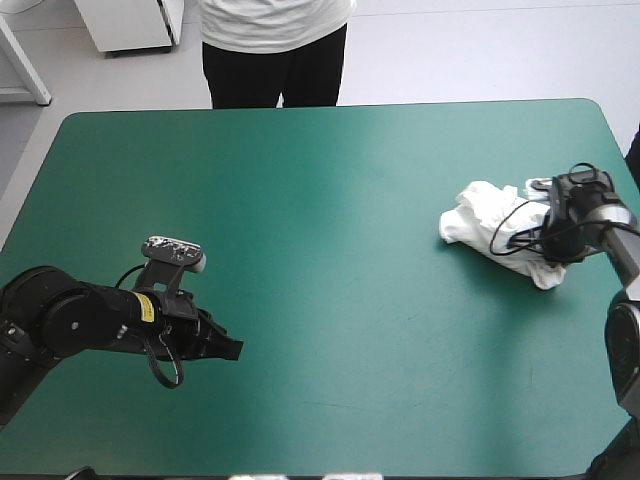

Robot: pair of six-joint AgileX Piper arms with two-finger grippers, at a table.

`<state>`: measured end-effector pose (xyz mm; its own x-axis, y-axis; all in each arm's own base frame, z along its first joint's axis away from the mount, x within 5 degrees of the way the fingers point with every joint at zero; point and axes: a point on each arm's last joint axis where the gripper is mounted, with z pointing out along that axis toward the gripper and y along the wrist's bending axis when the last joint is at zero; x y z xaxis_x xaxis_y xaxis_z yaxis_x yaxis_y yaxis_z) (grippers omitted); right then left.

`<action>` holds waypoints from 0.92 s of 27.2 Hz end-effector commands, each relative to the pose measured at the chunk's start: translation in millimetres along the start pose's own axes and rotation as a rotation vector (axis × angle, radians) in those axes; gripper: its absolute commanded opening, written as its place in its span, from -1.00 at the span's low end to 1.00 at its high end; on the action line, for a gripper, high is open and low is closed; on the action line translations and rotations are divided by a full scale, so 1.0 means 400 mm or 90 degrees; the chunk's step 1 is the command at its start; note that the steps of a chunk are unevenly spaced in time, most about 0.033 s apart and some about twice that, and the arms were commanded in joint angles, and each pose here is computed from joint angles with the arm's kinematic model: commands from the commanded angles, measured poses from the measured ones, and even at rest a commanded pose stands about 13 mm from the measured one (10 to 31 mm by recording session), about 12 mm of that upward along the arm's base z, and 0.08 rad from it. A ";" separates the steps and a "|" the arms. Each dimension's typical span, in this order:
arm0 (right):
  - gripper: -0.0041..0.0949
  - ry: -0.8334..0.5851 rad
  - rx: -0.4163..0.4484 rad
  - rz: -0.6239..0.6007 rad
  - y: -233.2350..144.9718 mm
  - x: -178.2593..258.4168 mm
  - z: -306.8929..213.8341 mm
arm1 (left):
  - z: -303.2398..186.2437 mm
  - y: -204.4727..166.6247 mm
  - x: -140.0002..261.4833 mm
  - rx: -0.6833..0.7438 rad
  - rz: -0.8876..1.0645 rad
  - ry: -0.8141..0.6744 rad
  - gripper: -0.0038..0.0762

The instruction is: Fold the cloth

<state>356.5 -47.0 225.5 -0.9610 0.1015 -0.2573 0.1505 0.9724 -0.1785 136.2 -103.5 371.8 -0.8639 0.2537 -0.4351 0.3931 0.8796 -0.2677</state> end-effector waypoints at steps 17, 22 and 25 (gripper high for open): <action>-0.74 -0.040 0.044 0.127 -0.222 0.029 -0.051 | -0.026 -0.008 0.005 0.015 -0.004 -0.004 -0.93; 0.15 -0.060 0.039 0.127 -0.224 0.033 -0.091 | -0.026 -0.009 0.005 0.019 -0.005 -0.004 -0.93; 0.44 -0.092 0.040 0.136 -0.228 0.044 -0.146 | -0.026 -0.009 0.005 0.019 -0.005 -0.004 -0.93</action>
<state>320.9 -121.8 255.8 -0.9011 0.2901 -0.3223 0.3538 0.9216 -0.1595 136.1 -103.7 371.9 -0.8641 0.2538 -0.4346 0.3939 0.8785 -0.2703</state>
